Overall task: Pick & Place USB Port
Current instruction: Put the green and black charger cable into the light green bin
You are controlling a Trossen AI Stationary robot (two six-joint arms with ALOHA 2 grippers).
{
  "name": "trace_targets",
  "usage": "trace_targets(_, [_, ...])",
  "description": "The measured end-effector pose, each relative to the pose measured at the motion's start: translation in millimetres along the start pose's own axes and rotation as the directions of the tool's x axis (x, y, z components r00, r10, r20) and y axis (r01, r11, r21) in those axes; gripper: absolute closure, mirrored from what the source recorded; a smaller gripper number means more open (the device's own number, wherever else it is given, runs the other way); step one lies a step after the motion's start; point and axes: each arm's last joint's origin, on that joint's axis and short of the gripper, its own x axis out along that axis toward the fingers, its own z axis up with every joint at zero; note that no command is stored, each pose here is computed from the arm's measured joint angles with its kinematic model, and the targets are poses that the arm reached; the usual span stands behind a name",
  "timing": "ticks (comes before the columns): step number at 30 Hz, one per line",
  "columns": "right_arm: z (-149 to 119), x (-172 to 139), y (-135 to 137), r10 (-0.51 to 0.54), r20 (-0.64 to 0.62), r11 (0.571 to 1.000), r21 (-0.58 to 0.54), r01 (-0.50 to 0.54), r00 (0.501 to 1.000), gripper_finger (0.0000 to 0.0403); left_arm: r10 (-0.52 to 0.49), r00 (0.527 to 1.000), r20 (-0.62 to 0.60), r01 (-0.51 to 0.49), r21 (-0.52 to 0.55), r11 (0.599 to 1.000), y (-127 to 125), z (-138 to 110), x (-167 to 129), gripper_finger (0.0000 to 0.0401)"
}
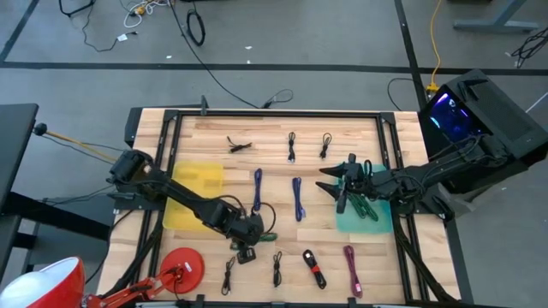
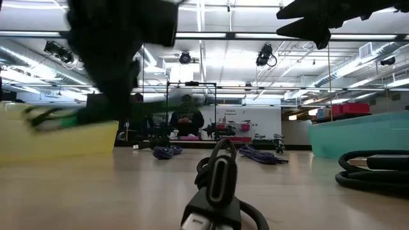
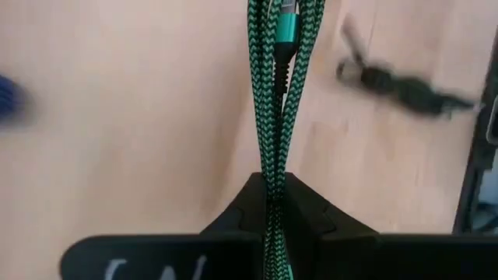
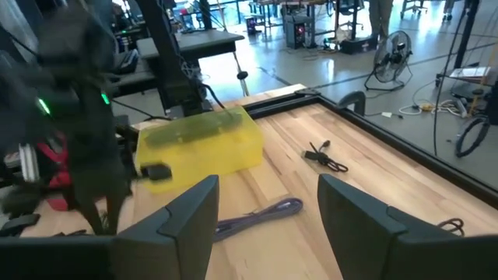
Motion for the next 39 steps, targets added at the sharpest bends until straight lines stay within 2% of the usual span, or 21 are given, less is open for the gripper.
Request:
trace_targets(4, [-1, 1, -2, -0.009, -0.007, 1.000, -0.004, 0.009, 1.000, 0.0184, 0.155, 0.982, 0.105, -0.164, 0.078, 0.983, -5, 12, -30, 0.0381])
trace_targets(9, [-1, 1, -2, -0.012, -0.015, 1.000, -0.010, 0.012, 1.000, 0.0184, 0.281, 0.909, 0.308, -0.327, 0.111, 0.938, -2, 23, -73, 0.0381])
trace_targets(18, [0, 1, -2, -0.013, -0.004, 0.999, -0.030, 0.013, 1.000, 0.0184, 0.381, 0.740, 0.554, -0.497, 0.070, 0.865, 17, 25, -154, 0.0381])
trace_targets(21, [3, 4, 0, 0.001, 0.036, 1.000, -0.015, 0.000, 0.999, 0.0184, 0.385, 0.713, 0.586, -0.519, 0.072, 0.852, 21, 27, -165, 0.0381])
trace_targets(26, [5, 16, 8, 0.079, 0.103, 0.996, -0.041, -0.075, 0.992, 0.0184, 0.439, 0.655, 0.615, -0.598, 0.067, 0.799, 34, 41, -169, 0.0381])
trace_targets(28, [5, 22, 12, 0.112, 0.133, 0.993, -0.042, -0.107, 0.985, 0.0184, 0.424, 0.650, 0.631, -0.586, 0.061, 0.808, 41, 51, -171, 0.0381])
trace_targets(33, [2, 37, 12, 0.131, 0.177, 0.991, -0.054, -0.123, 0.975, 0.0184, 0.260, 0.674, 0.691, -0.470, 0.130, 0.873, 54, 77, -176, 0.0381])
trace_targets(35, [2, 39, 11, 0.127, 0.187, 0.991, -0.066, -0.116, 0.974, 0.0184, 0.215, 0.666, 0.714, -0.450, 0.154, 0.880, 56, 83, -179, 0.0381])
trace_targets(38, [6, 41, 7, 0.112, 0.211, 0.993, -0.062, -0.101, 0.971, 0.0184, 0.223, 0.654, 0.723, -0.470, 0.157, 0.869, 62, 89, -178, 0.0381])
trace_targets(39, [7, 41, 5, 0.107, 0.226, 0.993, -0.067, -0.094, 0.968, 0.0184, 0.210, 0.665, 0.717, -0.456, 0.166, 0.874, 66, 91, -177, 0.0381])
